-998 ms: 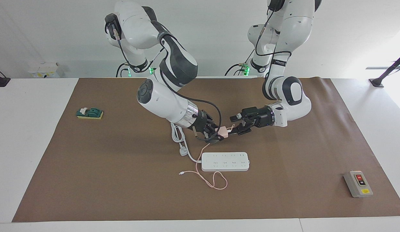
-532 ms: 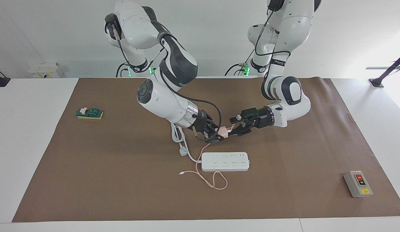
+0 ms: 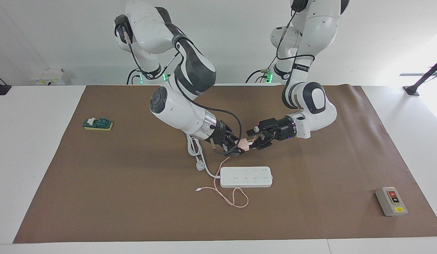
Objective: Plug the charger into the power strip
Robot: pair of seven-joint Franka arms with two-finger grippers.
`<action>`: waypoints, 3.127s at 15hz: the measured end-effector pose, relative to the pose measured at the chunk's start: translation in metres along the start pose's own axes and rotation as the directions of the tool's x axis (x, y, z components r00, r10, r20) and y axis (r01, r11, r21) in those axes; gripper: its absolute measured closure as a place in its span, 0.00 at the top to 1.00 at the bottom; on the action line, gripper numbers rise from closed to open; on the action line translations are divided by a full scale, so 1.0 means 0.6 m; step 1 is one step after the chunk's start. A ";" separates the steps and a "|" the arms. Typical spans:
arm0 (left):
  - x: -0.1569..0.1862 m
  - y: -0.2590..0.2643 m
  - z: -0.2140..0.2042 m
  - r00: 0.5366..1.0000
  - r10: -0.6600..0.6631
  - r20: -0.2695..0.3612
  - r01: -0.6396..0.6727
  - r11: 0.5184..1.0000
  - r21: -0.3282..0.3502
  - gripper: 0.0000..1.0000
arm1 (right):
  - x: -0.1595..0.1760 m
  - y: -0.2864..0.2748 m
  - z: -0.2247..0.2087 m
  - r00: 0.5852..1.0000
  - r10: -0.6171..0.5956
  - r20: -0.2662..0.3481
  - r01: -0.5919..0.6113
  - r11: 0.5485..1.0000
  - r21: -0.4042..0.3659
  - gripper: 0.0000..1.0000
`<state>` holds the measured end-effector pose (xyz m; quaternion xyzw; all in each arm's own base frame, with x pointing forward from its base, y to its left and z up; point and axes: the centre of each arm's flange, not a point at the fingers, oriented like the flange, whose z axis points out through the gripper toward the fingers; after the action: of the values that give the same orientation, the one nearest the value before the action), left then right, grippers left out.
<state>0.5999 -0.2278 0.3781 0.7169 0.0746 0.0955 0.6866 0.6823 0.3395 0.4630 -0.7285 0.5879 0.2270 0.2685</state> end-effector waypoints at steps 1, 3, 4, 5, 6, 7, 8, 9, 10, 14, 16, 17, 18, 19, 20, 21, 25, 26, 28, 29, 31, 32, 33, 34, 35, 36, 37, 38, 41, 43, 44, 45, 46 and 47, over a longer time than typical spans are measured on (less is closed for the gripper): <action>0.002 -0.001 0.000 1.000 0.000 -0.001 0.000 1.000 0.000 1.00 | 0.000 0.000 0.000 1.000 0.000 0.000 0.000 1.000 0.000 0.47; 0.004 -0.002 0.001 1.000 0.000 -0.002 0.000 1.000 0.000 1.00 | 0.000 0.000 0.000 1.000 0.000 0.000 0.000 1.000 0.000 0.47; 0.005 -0.002 0.002 1.000 0.000 -0.002 0.000 1.000 0.000 1.00 | 0.000 0.000 0.000 1.000 0.000 0.000 0.000 1.000 0.000 0.47; 0.005 -0.003 0.002 1.000 0.000 -0.002 0.000 1.000 0.000 1.00 | 0.000 0.000 0.000 1.000 0.000 0.000 0.000 1.000 0.000 0.47; 0.005 -0.004 0.002 1.000 -0.001 -0.002 0.001 1.000 0.000 1.00 | 0.000 0.000 0.000 1.000 0.000 0.000 0.000 1.000 0.000 0.47; 0.005 -0.004 0.002 1.000 -0.001 -0.002 0.001 1.000 0.000 1.00 | 0.000 0.000 0.000 1.000 0.000 0.000 0.000 1.000 0.000 0.47; 0.005 -0.004 0.002 1.000 -0.001 -0.002 0.001 1.000 0.000 1.00 | 0.000 0.000 0.000 1.000 0.000 0.000 0.000 1.000 0.000 0.47; 0.006 -0.004 0.002 1.000 -0.001 -0.002 0.001 1.000 0.001 1.00 | 0.000 0.000 0.000 1.000 0.000 0.000 0.000 1.000 0.000 0.47; 0.006 -0.005 0.002 1.000 -0.002 -0.002 0.002 1.000 0.003 1.00 | 0.000 0.000 0.000 1.000 0.000 0.000 0.000 1.000 0.000 0.47; 0.008 -0.005 0.002 1.000 -0.011 0.003 0.011 1.000 0.016 1.00 | 0.000 0.000 0.000 1.000 0.000 0.000 0.000 1.000 0.000 0.47; 0.013 -0.005 0.005 1.000 -0.014 0.003 0.014 1.000 0.015 1.00 | 0.000 0.000 0.000 1.000 0.000 0.000 0.000 1.000 0.000 0.47; 0.015 -0.007 0.007 1.000 -0.015 0.004 0.015 1.000 0.015 1.00 | 0.000 0.000 0.000 1.000 0.000 0.000 0.000 1.000 0.000 0.47; 0.017 -0.009 0.009 1.000 -0.016 0.004 0.016 1.000 0.015 1.00 | 0.000 0.000 0.000 1.000 0.000 0.000 0.000 1.000 0.000 0.47; 0.019 -0.011 0.011 1.000 -0.016 0.005 0.016 1.000 0.014 1.00 | 0.000 0.000 0.000 1.000 0.000 0.000 0.000 1.000 0.000 0.47; 0.020 -0.012 0.012 1.000 -0.017 0.006 0.017 1.000 0.014 0.99 | 0.000 0.000 0.000 1.000 0.000 0.000 0.000 1.000 0.000 0.47; 0.020 -0.013 0.014 1.000 -0.017 0.008 0.017 1.000 0.014 0.98 | 0.000 0.000 0.000 1.000 0.000 0.000 0.000 1.000 0.000 0.47; 0.015 -0.016 0.023 0.999 -0.006 0.031 0.006 1.000 0.029 0.82 | 0.000 0.000 0.000 1.000 0.000 0.000 0.000 1.000 0.000 0.47; 0.014 -0.016 0.024 0.999 -0.003 0.037 0.002 0.999 0.033 0.74 | 0.000 0.000 0.000 1.000 0.000 0.000 0.000 1.000 0.000 0.47; 0.015 -0.015 0.023 0.999 0.000 0.039 -0.002 0.999 0.037 0.66 | 0.000 0.000 0.000 1.000 0.000 0.000 0.000 1.000 0.000 0.47; 0.016 -0.015 0.022 0.999 0.001 0.038 -0.003 0.999 0.039 0.61 | 0.000 0.000 0.000 1.000 0.000 0.000 0.000 1.000 0.001 0.47; 0.019 -0.015 0.018 0.999 -0.002 0.048 0.000 0.999 0.051 0.40 | 0.000 0.000 0.000 1.000 0.000 0.000 0.000 1.000 0.001 0.47; 0.021 -0.014 0.014 0.998 -0.004 0.056 0.001 0.998 0.056 0.40 | 0.000 0.000 0.000 1.000 0.000 0.000 0.000 1.000 0.001 0.47; 0.025 -0.012 0.007 0.998 -0.006 0.069 0.002 0.998 0.058 0.37 | 0.001 0.000 0.001 1.000 0.000 0.000 0.000 1.000 0.000 0.47; 0.030 -0.011 -0.001 0.997 -0.007 0.076 0.002 0.998 0.059 0.37 | 0.001 0.000 0.001 1.000 0.001 0.000 -0.001 1.000 0.000 0.47; 0.033 -0.010 -0.008 0.996 -0.002 0.084 -0.003 0.998 0.058 0.33 | -0.001 0.000 0.002 1.000 0.004 0.003 -0.004 1.000 -0.001 0.47; 0.034 -0.010 -0.011 0.996 0.002 0.091 -0.008 0.998 0.057 0.32 | -0.004 0.001 0.004 1.000 0.011 0.004 -0.011 1.000 -0.003 0.47; 0.034 -0.010 -0.012 0.996 0.003 0.093 -0.008 0.998 0.056 0.32 | -0.005 0.001 0.004 1.000 0.012 0.004 -0.012 1.000 -0.003 0.47; 0.034 -0.010 -0.012 0.996 0.003 0.093 -0.008 0.998 0.056 0.32 | -0.005 0.001 0.004 1.000 0.012 0.004 -0.012 1.000 -0.003 0.47; 0.034 -0.010 -0.012 0.996 0.001 0.093 -0.006 0.998 0.057 0.32 | -0.005 0.001 0.004 1.000 0.012 0.004 -0.012 1.000 -0.003 0.47; 0.034 -0.010 -0.012 0.996 -0.006 0.093 0.001 0.998 0.057 0.32 | -0.004 0.001 0.004 1.000 0.015 0.004 -0.015 1.000 -0.003 0.47; 0.033 -0.009 -0.011 0.994 -0.033 0.102 0.028 0.998 0.052 0.32 | -0.002 0.000 0.001 1.000 0.017 0.002 -0.017 1.000 0.003 0.54; 0.031 -0.007 -0.012 0.991 -0.058 0.122 0.053 0.998 0.046 0.32 | 0.003 -0.002 -0.002 1.000 0.020 0.000 -0.020 1.000 0.007 0.63; 0.031 -0.007 -0.018 0.986 -0.074 0.148 0.066 0.996 0.056 0.32 | 0.007 -0.004 -0.006 1.000 0.023 -0.001 -0.023 1.000 0.010 0.74; 0.033 -0.009 -0.028 0.982 -0.080 0.173 0.065 0.994 0.088 0.32 | 0.011 -0.005 -0.009 1.000 0.026 -0.002 -0.026 1.000 0.013 0.84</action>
<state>0.6153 -0.2065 0.3741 0.7469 0.0433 0.0034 0.6635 0.6870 0.3315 0.4631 -0.7192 0.5992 0.2257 0.2697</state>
